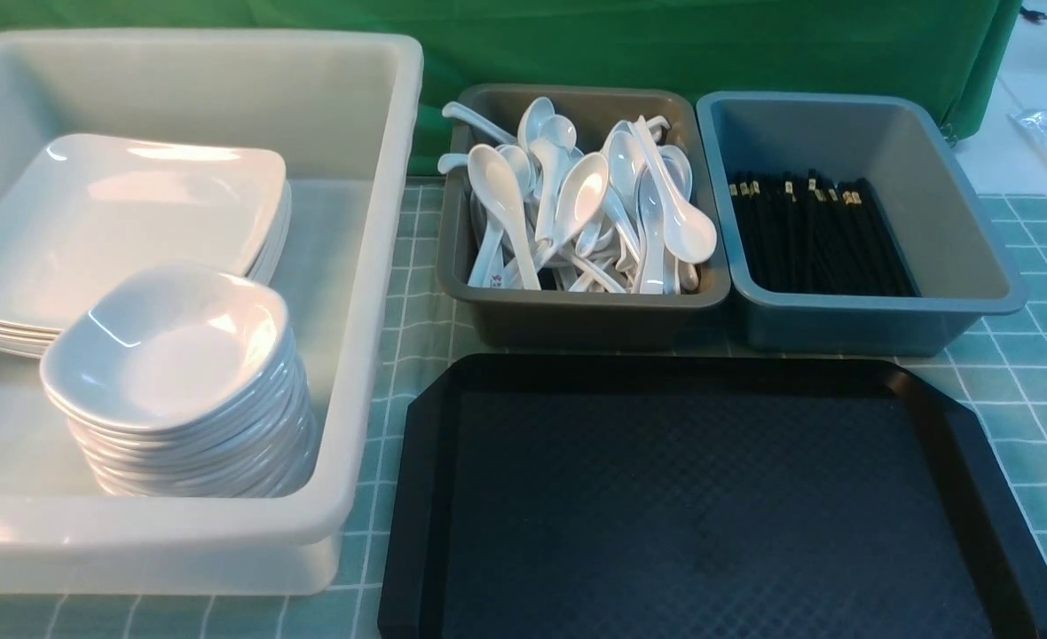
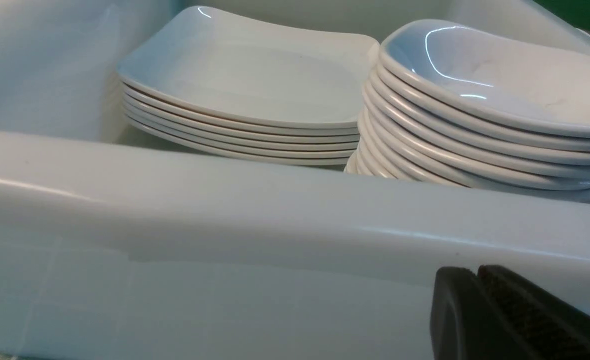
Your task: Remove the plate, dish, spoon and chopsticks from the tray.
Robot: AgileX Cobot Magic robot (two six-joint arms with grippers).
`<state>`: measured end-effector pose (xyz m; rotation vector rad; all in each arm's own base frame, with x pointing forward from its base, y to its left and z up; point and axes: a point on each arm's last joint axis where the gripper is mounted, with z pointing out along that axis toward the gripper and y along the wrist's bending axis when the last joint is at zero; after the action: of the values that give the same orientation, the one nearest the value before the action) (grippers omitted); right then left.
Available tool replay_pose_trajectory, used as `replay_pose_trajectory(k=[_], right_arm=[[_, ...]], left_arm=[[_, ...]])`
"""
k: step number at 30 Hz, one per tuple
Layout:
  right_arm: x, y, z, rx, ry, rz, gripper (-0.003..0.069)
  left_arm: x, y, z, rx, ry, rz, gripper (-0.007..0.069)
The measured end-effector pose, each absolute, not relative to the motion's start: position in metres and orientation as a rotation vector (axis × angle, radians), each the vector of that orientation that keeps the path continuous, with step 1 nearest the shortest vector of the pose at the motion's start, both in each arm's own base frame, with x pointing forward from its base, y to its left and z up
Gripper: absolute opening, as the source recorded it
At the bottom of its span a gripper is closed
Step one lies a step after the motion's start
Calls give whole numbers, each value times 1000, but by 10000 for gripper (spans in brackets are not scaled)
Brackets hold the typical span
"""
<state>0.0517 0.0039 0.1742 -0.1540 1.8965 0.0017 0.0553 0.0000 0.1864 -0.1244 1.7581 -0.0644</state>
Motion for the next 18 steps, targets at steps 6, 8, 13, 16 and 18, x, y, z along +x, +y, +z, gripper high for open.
replay_pose_trajectory(k=[6,8,13,16,18], right_arm=[[52,4,174,-154,1897,2,143],[52,4,174,-154,1897,2,143],[52,4,174,-154,1897,2,151],[52,4,174,-154,1897,2,161],[52,4,174,-154,1897,2,167]], left_arm=[[55,0,186,-125,1758,-65,18],[55,0,186,-125,1758,-65,18],[55,0,186,-125,1758,-65,18],[55,0,186,-125,1758,-65,18],[55,0,186,-125,1758,-65,18]])
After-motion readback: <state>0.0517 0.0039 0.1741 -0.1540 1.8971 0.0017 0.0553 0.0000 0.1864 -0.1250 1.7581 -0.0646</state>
